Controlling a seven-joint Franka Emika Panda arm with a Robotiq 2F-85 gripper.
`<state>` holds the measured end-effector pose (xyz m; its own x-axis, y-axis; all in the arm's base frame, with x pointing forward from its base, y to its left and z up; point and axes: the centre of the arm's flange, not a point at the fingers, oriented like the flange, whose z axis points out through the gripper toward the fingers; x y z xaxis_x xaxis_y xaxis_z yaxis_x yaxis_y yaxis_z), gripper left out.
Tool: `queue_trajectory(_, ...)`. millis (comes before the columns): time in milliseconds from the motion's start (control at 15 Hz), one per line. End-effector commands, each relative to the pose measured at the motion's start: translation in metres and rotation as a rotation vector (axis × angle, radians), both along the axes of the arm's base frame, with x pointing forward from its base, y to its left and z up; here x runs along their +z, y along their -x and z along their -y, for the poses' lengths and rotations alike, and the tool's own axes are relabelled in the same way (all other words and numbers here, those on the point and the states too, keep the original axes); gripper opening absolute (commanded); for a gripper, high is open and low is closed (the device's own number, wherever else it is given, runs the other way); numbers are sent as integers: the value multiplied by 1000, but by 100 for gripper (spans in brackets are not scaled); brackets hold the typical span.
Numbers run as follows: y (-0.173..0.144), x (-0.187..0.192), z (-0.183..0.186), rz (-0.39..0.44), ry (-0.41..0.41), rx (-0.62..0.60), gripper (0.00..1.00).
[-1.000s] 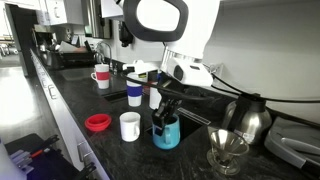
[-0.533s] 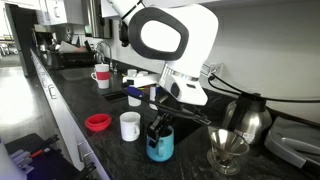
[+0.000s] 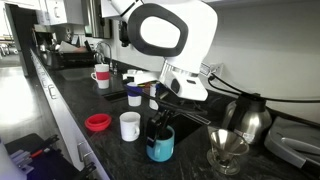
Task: Move the blue mug cup to the right
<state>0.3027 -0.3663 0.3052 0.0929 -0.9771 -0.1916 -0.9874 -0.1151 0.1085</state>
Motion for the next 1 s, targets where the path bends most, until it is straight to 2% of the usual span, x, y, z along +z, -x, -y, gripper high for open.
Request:
queue_trajectory(0, 0, 28, -10, 52, 5, 32, 84)
queue_trajectory(133, -3, 53, -20, 96, 9, 90, 98)
queue_trajectory(333, -5, 94, -47, 121, -28, 190, 100)
queue_trajectory(400, -13, 78, -33, 114, -5, 132, 100)
queue_trajectory(533, -12, 89, -38, 130, -3, 138, 100)
queue_trajectory(933, -13, 75, -35, 106, -11, 132, 100)
